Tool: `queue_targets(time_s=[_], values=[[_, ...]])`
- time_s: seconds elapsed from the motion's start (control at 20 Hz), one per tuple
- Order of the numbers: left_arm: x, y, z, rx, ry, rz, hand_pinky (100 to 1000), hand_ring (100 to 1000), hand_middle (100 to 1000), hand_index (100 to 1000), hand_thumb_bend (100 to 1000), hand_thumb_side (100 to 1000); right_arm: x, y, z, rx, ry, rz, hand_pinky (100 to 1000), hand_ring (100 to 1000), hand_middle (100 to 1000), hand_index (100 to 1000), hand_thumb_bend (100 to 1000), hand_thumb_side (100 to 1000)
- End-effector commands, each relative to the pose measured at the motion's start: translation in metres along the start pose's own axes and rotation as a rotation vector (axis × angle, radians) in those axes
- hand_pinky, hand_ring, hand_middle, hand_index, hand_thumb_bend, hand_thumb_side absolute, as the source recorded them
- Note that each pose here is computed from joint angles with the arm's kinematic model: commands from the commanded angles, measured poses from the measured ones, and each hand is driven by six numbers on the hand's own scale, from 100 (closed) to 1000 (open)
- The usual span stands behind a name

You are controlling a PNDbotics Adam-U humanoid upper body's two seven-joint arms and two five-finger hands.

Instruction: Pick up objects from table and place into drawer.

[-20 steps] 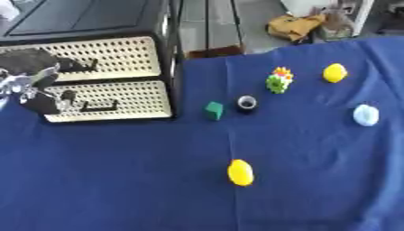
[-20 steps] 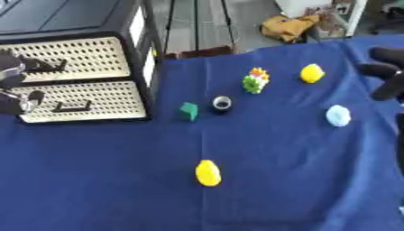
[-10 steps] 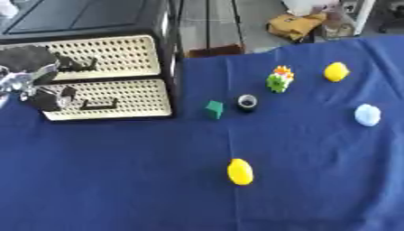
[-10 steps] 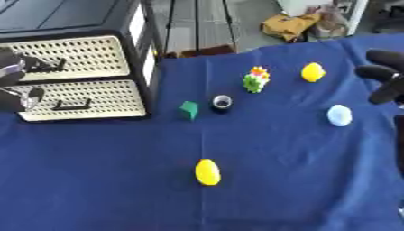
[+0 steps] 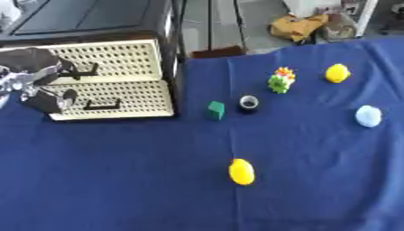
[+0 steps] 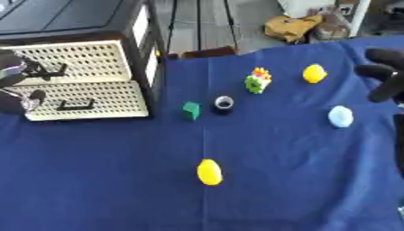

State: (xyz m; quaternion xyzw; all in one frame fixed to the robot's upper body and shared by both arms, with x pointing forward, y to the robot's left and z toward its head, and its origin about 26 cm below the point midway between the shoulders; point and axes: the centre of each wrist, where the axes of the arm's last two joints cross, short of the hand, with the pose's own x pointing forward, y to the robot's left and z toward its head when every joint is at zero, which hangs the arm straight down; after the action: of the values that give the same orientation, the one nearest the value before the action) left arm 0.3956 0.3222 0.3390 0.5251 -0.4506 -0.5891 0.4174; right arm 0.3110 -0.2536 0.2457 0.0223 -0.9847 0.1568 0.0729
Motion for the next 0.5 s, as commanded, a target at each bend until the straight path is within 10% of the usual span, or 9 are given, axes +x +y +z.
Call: queue_targets(time_s=[0.05, 0.5], values=[[-0.002, 0.002, 0.006, -0.003, -0.007, -0.027, 100, 100, 166, 690, 100, 245, 0.003, -0.003, -0.004, -0.005, -0.013, 0.005, 762, 818, 493, 787, 100, 958], [0.016, 0.001, 0.030, 0.056, -0.071, -0.073, 100, 100, 165, 656, 100, 244, 0.004, -0.006, -0.003, -0.027, -0.002, 0.004, 762, 817, 497, 787, 100, 956]])
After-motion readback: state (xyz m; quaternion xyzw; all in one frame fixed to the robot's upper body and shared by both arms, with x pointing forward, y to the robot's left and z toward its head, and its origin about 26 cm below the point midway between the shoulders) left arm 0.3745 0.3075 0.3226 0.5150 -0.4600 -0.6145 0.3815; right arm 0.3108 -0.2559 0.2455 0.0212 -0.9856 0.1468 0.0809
